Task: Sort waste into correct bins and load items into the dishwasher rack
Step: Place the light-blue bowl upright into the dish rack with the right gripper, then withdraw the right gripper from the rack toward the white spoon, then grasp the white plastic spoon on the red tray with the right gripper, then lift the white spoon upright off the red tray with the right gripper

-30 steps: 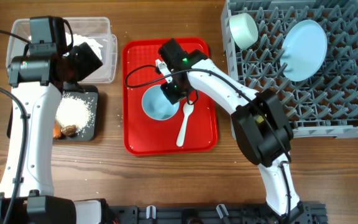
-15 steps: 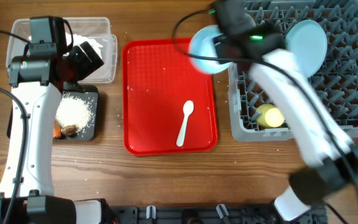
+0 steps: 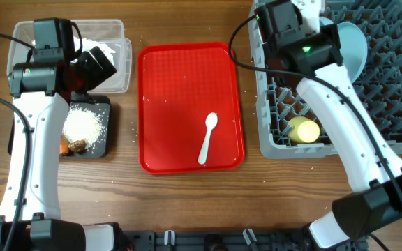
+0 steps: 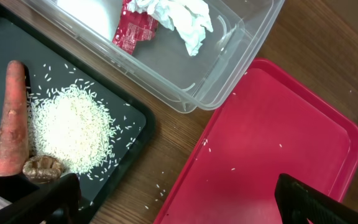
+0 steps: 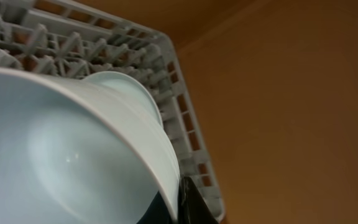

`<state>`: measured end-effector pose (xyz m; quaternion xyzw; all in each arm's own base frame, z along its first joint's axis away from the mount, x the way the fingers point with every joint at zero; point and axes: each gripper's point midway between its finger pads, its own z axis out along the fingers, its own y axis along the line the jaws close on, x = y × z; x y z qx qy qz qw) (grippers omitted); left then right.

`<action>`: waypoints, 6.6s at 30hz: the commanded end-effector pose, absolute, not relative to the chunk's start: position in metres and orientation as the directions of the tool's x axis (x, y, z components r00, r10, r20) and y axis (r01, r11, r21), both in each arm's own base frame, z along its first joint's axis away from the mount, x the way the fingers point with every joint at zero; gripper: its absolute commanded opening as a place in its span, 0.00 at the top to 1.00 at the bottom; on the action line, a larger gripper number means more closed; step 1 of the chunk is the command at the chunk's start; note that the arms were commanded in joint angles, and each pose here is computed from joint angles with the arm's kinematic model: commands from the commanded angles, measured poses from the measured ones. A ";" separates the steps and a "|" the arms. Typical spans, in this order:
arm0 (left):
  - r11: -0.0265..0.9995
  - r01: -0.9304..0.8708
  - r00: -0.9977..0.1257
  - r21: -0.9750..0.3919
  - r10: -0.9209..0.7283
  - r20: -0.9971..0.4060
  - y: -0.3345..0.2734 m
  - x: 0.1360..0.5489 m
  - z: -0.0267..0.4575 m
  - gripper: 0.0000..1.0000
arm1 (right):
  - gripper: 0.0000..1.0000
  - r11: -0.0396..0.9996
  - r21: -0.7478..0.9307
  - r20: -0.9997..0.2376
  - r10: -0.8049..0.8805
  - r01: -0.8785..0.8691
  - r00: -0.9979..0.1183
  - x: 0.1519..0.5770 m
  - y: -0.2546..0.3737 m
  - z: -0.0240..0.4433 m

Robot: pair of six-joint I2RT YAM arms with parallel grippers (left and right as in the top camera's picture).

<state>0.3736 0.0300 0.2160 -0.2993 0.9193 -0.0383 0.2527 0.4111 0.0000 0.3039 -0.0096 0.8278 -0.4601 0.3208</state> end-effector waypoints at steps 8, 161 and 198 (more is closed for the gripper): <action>0.815 -0.534 -0.687 -0.227 -0.574 -0.445 0.032 0.375 0.218 0.00 | 0.96 0.416 -0.907 -0.258 -0.432 0.063 -0.864 0.439 0.006 0.245; 0.815 -0.534 -0.687 -0.227 -0.574 -0.445 0.032 0.375 0.218 0.00 | 0.96 0.951 0.075 -0.055 -0.297 -0.300 -0.953 0.314 0.231 -0.036; 0.815 -0.534 -0.687 -0.227 -0.574 -0.445 0.032 0.375 0.218 0.00 | 0.29 0.945 -0.038 -0.190 -0.325 -0.324 -0.926 0.351 0.225 0.008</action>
